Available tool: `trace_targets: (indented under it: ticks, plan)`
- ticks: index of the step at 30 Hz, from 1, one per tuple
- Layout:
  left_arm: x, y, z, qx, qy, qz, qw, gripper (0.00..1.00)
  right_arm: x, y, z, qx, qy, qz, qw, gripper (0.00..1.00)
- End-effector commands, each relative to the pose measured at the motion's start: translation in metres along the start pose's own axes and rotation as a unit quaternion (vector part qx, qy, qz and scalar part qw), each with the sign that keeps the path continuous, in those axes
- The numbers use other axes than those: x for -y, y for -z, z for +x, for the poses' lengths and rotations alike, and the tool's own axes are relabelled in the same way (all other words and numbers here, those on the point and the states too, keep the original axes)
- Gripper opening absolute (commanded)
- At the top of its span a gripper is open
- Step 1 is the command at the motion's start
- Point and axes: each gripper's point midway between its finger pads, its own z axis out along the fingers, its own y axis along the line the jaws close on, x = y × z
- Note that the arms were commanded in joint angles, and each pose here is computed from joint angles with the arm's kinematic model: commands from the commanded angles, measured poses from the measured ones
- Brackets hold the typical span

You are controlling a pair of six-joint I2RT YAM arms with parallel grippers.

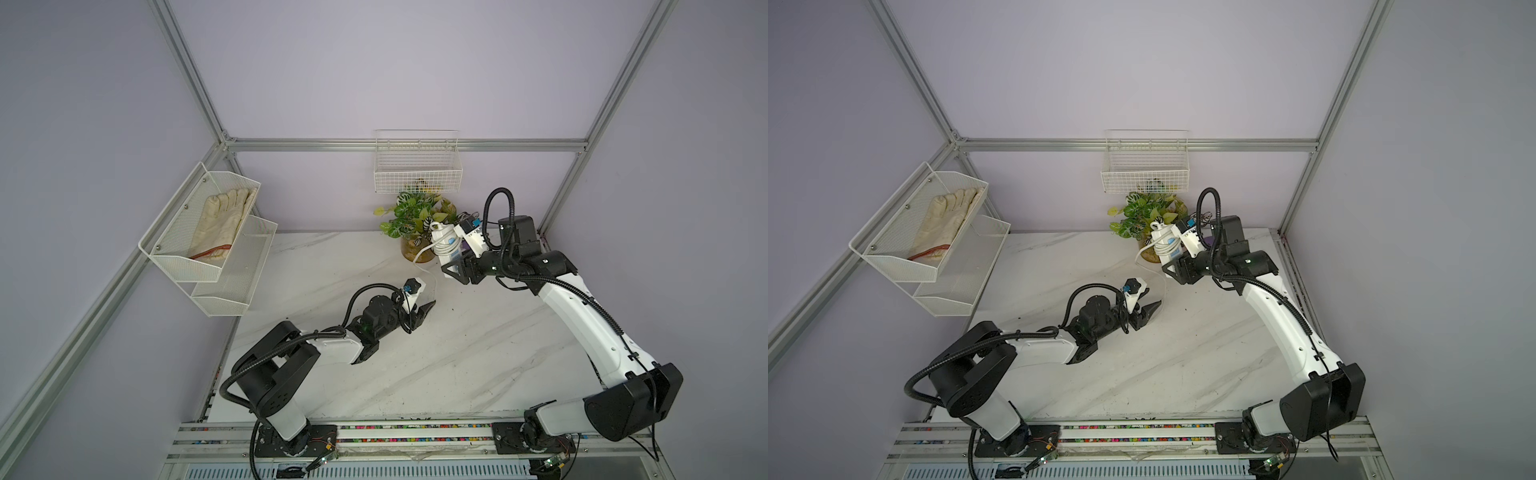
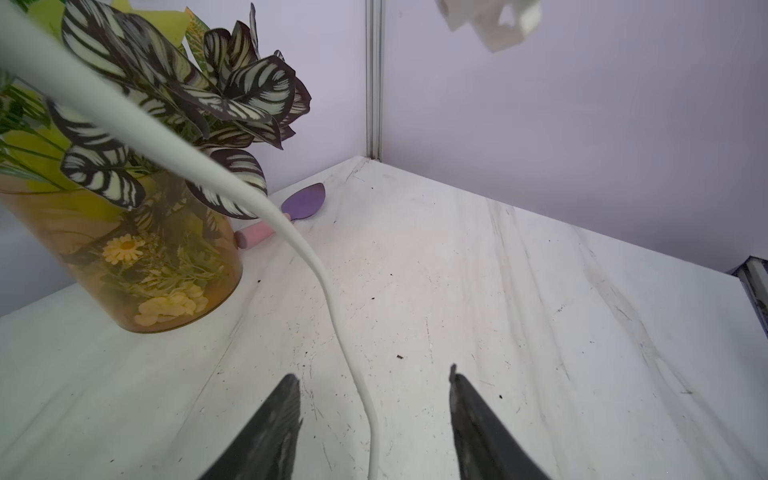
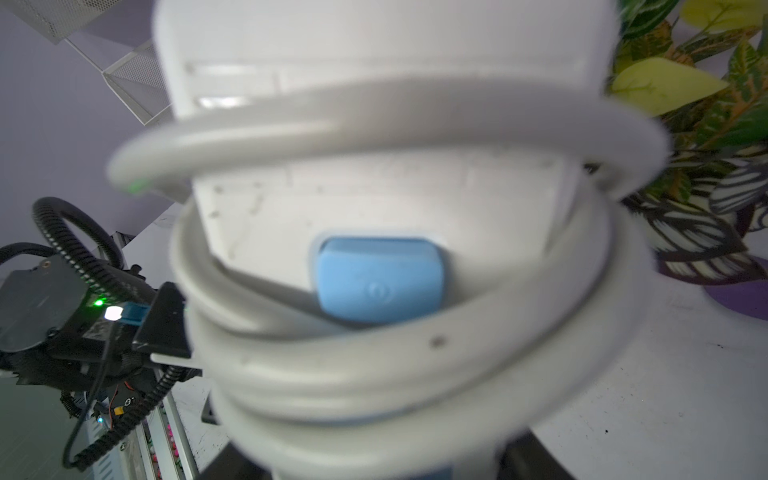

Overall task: Wrap the cord around the power strip
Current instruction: Wrap the power cord around the power strip.

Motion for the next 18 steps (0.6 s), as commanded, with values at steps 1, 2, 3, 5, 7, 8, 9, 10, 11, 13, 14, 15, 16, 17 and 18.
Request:
trace_targets:
  ticks: [1, 2, 3, 5, 7, 8, 9, 10, 11, 13, 14, 15, 16, 17, 18]
  plan:
    - [0.000, -0.007, -0.032, 0.098, 0.030, 0.006, 0.995, 0.59, -0.012, 0.016, -0.020, 0.029, 0.024, -0.010, 0.999, 0.00]
    - [0.000, -0.010, -0.032, 0.106, 0.035, 0.010, 0.994, 0.59, -0.012, 0.017, -0.020, 0.031, 0.026, -0.010, 0.999, 0.00]
    - [0.002, -0.014, -0.029, 0.108, 0.041, 0.016, 0.993, 0.60, -0.013, 0.018, -0.021, 0.031, 0.026, -0.011, 0.999, 0.00]
    - [0.005, -0.023, -0.025, 0.106, 0.049, 0.029, 0.993, 0.60, -0.014, 0.020, -0.022, 0.033, 0.027, -0.010, 0.999, 0.00]
    - [0.005, -0.031, -0.020, 0.101, 0.055, 0.031, 0.993, 0.60, -0.015, 0.021, -0.024, 0.035, 0.028, -0.011, 0.999, 0.00]
    - [0.003, -0.035, -0.016, 0.097, 0.055, 0.025, 0.993, 0.60, -0.016, 0.022, -0.024, 0.035, 0.029, -0.012, 0.999, 0.00]
    - [-0.002, -0.039, -0.012, 0.090, 0.054, 0.015, 0.994, 0.60, -0.016, 0.022, -0.025, 0.034, 0.029, -0.011, 0.999, 0.00]
    - [-0.003, -0.042, -0.010, 0.087, 0.050, 0.009, 0.995, 0.60, -0.016, 0.023, -0.025, 0.035, 0.030, -0.012, 0.999, 0.00]
    - [-0.006, -0.046, -0.006, 0.083, 0.044, 0.002, 0.996, 0.60, -0.017, 0.024, -0.026, 0.036, 0.030, -0.012, 0.999, 0.00]
    - [-0.010, -0.054, -0.001, 0.074, 0.039, -0.009, 0.996, 0.59, -0.017, 0.024, -0.026, 0.036, 0.031, -0.014, 0.999, 0.00]
    - [-0.012, -0.057, 0.001, 0.072, 0.037, -0.013, 0.997, 0.58, -0.018, 0.024, -0.027, 0.037, 0.031, -0.015, 0.999, 0.00]
    - [-0.014, -0.061, 0.003, 0.069, 0.038, -0.015, 0.997, 0.58, -0.019, 0.025, -0.027, 0.038, 0.031, -0.017, 0.999, 0.00]
    - [-0.014, -0.065, 0.005, 0.066, 0.038, -0.014, 0.997, 0.57, -0.019, 0.024, -0.027, 0.038, 0.031, -0.018, 0.999, 0.00]
    - [-0.013, -0.069, 0.008, 0.062, 0.038, -0.010, 0.997, 0.55, -0.020, 0.026, -0.028, 0.041, 0.032, -0.018, 0.998, 0.00]
    - [-0.013, -0.074, 0.010, 0.058, 0.040, -0.008, 0.997, 0.54, -0.021, 0.026, -0.029, 0.042, 0.032, -0.021, 0.998, 0.00]
